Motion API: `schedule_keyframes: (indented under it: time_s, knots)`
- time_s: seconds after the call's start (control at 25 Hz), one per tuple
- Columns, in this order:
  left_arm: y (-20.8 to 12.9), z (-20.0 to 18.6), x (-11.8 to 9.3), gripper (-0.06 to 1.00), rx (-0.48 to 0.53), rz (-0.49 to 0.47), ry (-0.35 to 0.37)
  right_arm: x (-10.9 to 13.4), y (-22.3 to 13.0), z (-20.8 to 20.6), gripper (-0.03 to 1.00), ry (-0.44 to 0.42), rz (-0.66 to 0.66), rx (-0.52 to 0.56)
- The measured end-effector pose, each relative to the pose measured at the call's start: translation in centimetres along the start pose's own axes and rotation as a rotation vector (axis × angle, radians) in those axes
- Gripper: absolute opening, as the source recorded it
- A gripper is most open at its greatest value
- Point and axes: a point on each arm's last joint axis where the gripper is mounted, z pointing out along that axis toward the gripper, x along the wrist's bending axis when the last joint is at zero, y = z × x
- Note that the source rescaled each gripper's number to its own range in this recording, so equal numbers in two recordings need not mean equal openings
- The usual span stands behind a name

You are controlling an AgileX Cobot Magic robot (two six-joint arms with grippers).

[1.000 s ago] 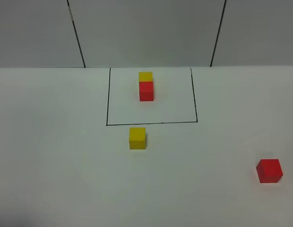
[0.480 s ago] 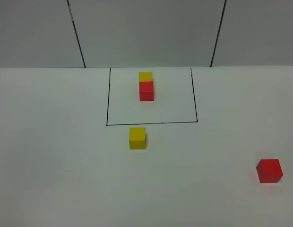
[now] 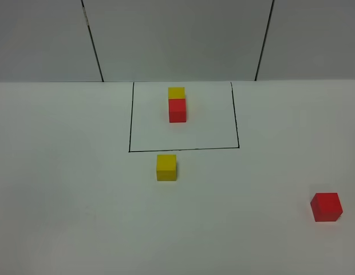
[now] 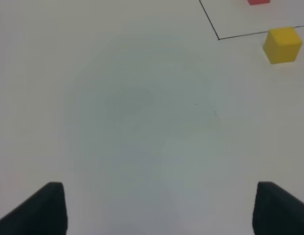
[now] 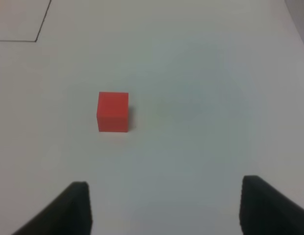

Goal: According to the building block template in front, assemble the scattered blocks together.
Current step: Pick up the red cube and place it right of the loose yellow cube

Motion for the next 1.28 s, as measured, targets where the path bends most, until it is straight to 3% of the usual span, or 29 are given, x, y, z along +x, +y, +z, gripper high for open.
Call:
schedule_keyframes:
  time_s: [1.28]
  knots:
    - [-0.03, -0.01, 0.32, 0.73, 0.002, -0.052, 0.018, 0.00, 0.00, 0.00, 0.35, 0.000, 0.000, 0.000]
